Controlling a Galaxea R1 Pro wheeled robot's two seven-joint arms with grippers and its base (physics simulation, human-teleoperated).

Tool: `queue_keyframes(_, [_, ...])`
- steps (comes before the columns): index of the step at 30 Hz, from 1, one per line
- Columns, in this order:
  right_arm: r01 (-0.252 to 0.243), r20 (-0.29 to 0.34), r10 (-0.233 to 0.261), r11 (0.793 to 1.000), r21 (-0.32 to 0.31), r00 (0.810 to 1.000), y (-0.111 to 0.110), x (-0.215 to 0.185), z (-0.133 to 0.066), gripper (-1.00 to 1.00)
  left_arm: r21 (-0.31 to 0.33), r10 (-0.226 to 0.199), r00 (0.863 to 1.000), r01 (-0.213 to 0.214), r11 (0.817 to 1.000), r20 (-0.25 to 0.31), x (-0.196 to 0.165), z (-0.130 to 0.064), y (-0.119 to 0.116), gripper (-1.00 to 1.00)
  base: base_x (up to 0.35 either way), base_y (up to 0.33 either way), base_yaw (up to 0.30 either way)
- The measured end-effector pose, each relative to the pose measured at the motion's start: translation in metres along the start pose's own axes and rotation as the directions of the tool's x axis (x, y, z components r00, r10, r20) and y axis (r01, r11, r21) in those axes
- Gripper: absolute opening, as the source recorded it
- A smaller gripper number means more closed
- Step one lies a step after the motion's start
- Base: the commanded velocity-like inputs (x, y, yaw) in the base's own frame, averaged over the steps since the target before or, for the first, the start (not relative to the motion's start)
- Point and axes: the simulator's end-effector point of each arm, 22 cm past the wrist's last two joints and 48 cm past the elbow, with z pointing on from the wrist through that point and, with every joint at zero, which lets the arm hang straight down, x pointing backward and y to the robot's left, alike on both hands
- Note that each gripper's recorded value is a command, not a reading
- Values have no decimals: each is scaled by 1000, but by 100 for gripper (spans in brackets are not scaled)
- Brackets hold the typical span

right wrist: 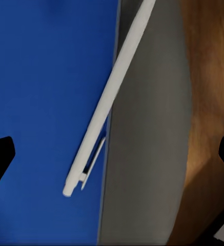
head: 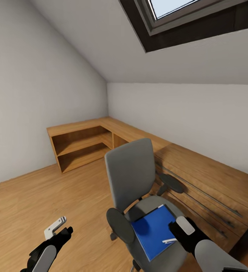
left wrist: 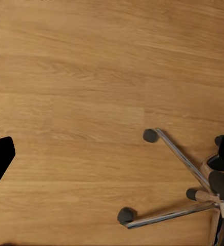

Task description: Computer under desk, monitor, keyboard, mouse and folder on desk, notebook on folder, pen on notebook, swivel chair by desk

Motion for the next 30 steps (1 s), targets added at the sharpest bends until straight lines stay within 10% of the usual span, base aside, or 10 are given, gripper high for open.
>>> queue_keyframes(30, [4,-29,-4,1000,-17,1000,4,10,7,100,3,3,1000,-3,1000,-5,6,8,4,100,33,20,0])
